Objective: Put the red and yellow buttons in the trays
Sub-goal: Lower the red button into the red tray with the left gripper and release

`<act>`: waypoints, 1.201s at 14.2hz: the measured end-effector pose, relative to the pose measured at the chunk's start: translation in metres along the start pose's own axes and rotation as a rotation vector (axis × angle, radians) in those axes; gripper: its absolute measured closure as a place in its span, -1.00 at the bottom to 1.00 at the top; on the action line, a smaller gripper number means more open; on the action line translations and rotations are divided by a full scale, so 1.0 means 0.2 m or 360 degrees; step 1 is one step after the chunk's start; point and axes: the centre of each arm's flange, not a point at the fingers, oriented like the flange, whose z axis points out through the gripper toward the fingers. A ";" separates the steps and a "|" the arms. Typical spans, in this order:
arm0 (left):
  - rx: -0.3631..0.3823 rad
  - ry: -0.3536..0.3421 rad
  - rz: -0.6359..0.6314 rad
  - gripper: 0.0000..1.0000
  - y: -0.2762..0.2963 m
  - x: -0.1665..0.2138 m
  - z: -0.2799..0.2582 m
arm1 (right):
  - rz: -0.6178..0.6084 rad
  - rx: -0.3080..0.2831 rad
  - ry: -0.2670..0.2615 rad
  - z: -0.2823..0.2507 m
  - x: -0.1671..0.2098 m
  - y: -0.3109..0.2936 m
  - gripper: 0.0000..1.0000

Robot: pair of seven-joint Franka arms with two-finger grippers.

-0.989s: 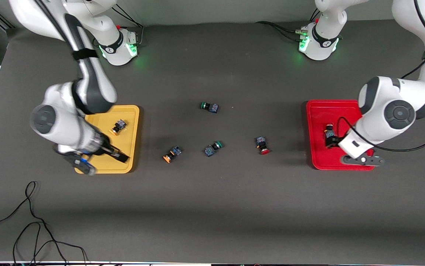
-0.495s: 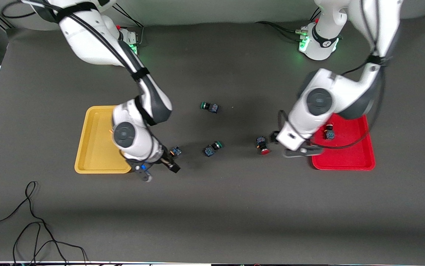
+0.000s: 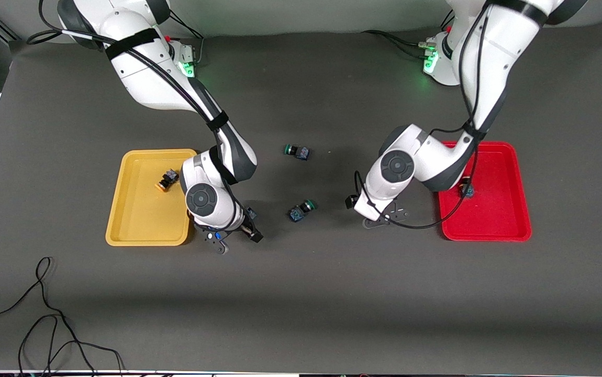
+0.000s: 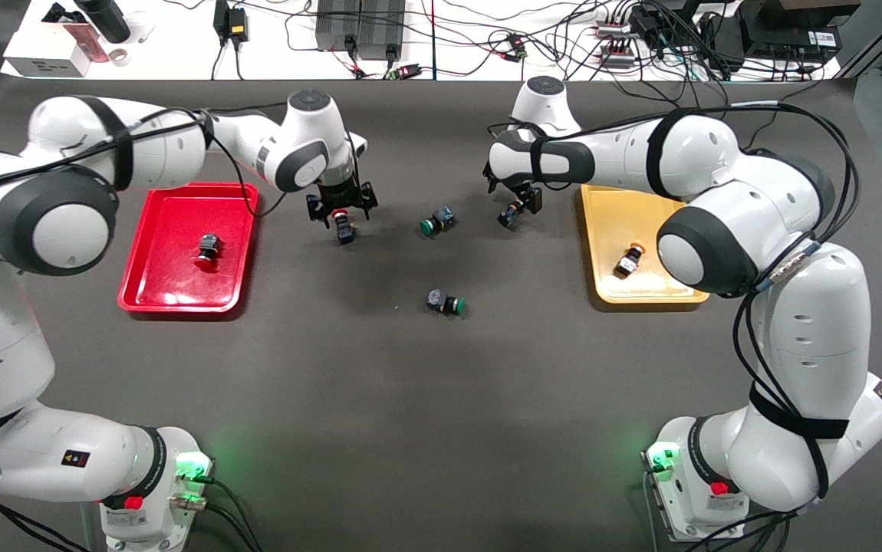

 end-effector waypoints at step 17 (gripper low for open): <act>0.0120 -0.0122 0.0409 0.18 -0.56 0.34 -0.97 | -0.0049 -0.0312 -0.0073 0.05 -0.17 0.10 -1.00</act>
